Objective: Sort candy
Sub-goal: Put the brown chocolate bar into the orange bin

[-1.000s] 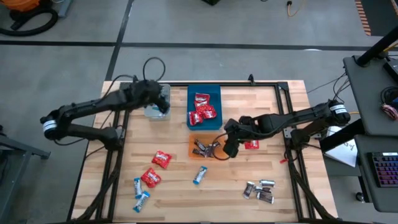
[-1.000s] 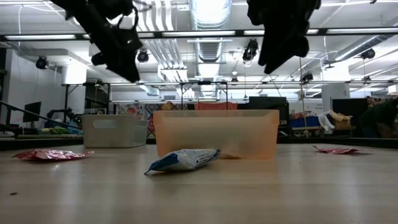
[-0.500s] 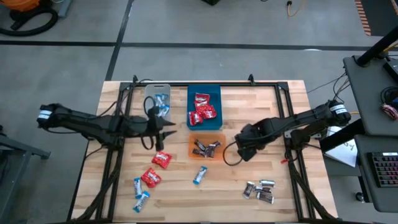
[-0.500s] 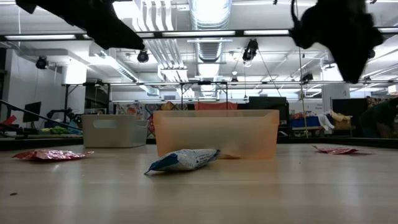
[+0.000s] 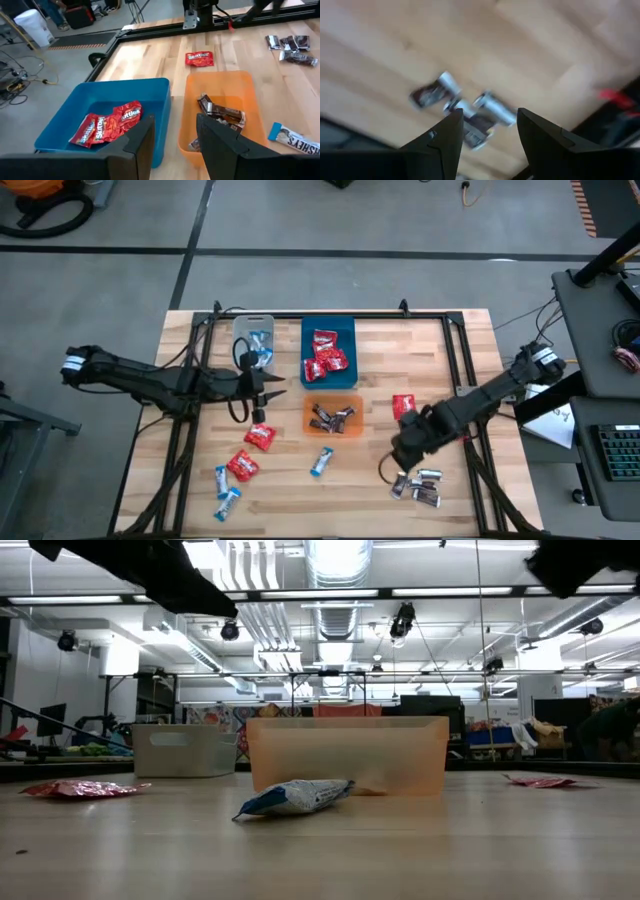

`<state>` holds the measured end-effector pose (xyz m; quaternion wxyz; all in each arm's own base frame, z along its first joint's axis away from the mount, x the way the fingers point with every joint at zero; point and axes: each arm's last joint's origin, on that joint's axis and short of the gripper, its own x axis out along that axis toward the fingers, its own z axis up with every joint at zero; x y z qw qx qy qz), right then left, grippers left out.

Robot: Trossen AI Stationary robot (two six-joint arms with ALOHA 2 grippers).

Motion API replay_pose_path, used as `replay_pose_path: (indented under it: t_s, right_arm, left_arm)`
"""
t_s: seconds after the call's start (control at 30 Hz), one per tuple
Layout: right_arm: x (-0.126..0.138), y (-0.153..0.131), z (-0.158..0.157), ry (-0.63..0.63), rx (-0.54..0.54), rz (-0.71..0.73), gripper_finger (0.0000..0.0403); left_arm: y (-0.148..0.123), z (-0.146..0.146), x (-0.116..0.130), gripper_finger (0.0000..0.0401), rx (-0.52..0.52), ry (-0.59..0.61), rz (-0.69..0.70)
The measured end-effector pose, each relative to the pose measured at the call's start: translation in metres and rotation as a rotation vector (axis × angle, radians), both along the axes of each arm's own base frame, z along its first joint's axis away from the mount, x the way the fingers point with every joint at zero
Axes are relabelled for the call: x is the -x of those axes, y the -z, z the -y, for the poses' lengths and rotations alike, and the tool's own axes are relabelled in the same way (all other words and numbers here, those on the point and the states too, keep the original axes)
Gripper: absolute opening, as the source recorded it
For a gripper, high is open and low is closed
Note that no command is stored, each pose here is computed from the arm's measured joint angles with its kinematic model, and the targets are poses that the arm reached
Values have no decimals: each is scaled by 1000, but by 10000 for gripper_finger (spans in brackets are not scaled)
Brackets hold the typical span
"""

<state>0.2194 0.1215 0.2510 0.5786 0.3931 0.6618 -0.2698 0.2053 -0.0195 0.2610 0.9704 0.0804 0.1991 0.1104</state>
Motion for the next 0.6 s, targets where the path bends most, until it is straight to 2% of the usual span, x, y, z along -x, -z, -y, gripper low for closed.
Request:
replay_pose_path:
  t_s: [0.13,0.3,0.37,0.43,0.6]
  right_arm:
    - [5,7,-24,-12,-65,56,178]
    - [19,25,-34,167,-36,-37,178]
    - [24,33,-37,194,-18,-65,178]
    - [26,39,-41,150,-20,-65,178]
    - [29,51,-48,-89,-10,-42,178]
  left_arm:
    - [-1,0,-3,128,-12,4,5]
    - [-3,1,-10,128,-28,12,56]
    - [-1,2,-13,128,-29,12,53]
    - [0,2,-17,128,-30,13,45]
    - [1,3,-24,128,-36,14,24]
